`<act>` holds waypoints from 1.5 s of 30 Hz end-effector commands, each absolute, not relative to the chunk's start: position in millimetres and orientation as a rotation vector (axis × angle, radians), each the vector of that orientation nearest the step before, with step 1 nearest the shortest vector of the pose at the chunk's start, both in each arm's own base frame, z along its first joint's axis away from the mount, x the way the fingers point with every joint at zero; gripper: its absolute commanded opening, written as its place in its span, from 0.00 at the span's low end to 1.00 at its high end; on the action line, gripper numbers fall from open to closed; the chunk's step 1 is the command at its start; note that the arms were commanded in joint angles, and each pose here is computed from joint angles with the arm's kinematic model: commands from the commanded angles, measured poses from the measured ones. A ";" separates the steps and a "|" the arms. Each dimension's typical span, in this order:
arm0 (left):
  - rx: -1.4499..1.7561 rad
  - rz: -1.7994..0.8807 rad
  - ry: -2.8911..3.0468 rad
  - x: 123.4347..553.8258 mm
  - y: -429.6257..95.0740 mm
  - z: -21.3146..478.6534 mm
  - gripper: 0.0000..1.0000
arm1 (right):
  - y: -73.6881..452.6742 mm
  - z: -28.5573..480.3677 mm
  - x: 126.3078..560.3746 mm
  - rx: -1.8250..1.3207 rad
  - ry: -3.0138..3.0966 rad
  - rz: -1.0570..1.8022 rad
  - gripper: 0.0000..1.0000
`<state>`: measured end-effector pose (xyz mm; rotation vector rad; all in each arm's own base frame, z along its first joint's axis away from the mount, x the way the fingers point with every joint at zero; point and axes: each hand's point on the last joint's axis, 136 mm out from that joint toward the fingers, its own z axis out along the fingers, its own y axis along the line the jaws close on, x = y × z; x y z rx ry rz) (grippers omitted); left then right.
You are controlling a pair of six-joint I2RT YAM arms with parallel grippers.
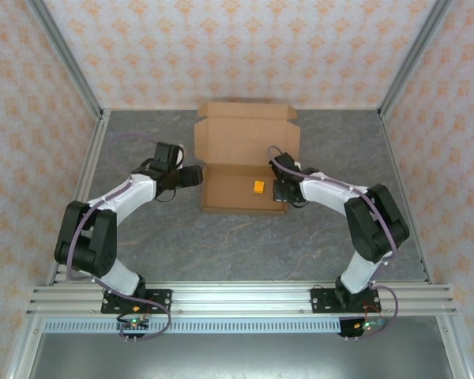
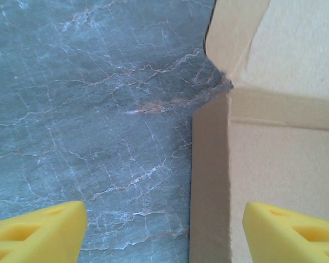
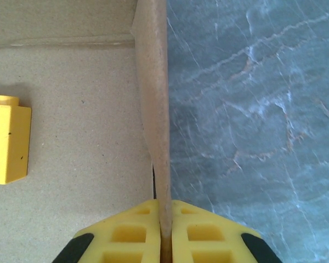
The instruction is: Fold the paper box
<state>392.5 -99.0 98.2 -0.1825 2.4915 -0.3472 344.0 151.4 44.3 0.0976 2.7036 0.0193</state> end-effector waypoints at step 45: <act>0.244 -0.674 2.265 530.9 -120.7 178.1 0.19 | 147.0 49.8 343.4 0.042 2.722 -0.044 0.07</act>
